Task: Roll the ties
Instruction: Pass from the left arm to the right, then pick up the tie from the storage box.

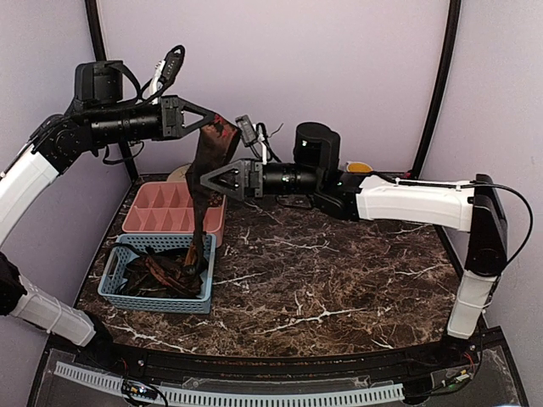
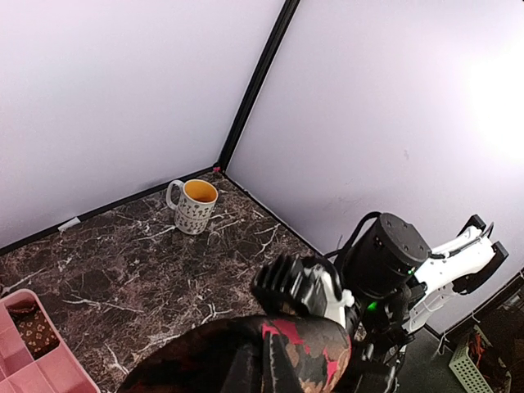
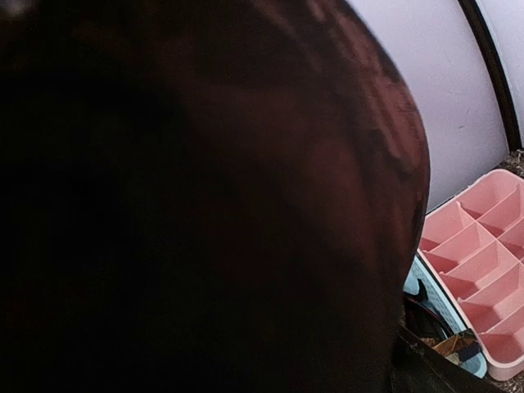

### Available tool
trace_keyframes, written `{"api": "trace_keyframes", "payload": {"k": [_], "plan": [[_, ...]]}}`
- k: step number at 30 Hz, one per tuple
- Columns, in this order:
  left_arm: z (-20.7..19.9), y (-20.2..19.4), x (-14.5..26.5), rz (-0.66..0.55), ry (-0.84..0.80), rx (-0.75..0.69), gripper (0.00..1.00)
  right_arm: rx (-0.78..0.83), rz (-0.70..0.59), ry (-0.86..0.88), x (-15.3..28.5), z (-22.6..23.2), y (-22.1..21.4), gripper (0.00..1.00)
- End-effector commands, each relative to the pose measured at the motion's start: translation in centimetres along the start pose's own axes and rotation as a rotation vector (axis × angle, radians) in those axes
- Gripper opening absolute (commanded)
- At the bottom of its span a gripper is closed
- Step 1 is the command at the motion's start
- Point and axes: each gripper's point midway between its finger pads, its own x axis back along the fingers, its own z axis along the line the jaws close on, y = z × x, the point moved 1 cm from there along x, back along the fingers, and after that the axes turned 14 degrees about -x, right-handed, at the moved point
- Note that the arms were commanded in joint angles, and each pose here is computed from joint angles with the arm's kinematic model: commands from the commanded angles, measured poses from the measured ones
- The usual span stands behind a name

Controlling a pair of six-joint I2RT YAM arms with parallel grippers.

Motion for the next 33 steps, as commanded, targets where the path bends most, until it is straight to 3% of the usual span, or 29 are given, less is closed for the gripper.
{"api": "trace_keyframes", "payload": {"k": [1,4,6,10,12,13,14,17,19,24,29,33], "plan": [[-0.4,2.3,0.3,-0.089,-0.019,0.006,0.00,0.068,-0.064,0.029,-1.6,1.4,1.1,0.95],[-0.4,2.1,-0.4,-0.095,-0.043,0.035,0.00,0.054,-0.114,-0.018,-2.0,0.3,1.7,0.77],[-0.3,1.8,-0.8,-0.092,-0.057,0.046,0.00,0.050,-0.162,-0.053,-1.8,-0.2,2.5,0.49],[1.7,0.5,-1.1,-0.078,-0.004,0.082,0.00,0.073,-0.239,-0.112,-0.1,0.2,4.1,0.01],[2.9,-0.2,-1.1,-0.069,0.019,0.110,0.00,0.077,-0.288,-0.142,1.4,0.4,5.0,0.00],[3.4,-0.8,-1.2,-0.061,0.033,0.117,0.06,0.081,-0.311,-0.145,2.3,0.8,5.5,0.00],[3.8,-1.0,-1.0,-0.059,0.050,0.117,0.17,0.083,-0.336,-0.149,3.5,1.2,6.1,0.00],[5.3,-2.5,-0.5,-0.041,0.120,0.109,0.61,0.095,-0.404,-0.161,6.9,2.3,7.9,0.00],[6.2,-4.1,-0.3,-0.011,0.167,0.088,0.77,0.105,-0.444,-0.174,9.2,3.2,9.2,0.00],[6.4,-10.2,-0.9,0.111,0.148,0.069,0.95,0.142,-0.535,-0.193,14.5,5.5,12.2,0.00],[4.3,-15.8,-2.1,0.170,-0.021,0.075,0.96,0.190,-0.593,-0.211,18.1,7.8,14.6,0.00],[3.6,-19.0,-3.5,0.216,-0.053,0.047,0.97,0.238,-0.647,-0.214,20.6,10.5,16.1,0.00]]}}
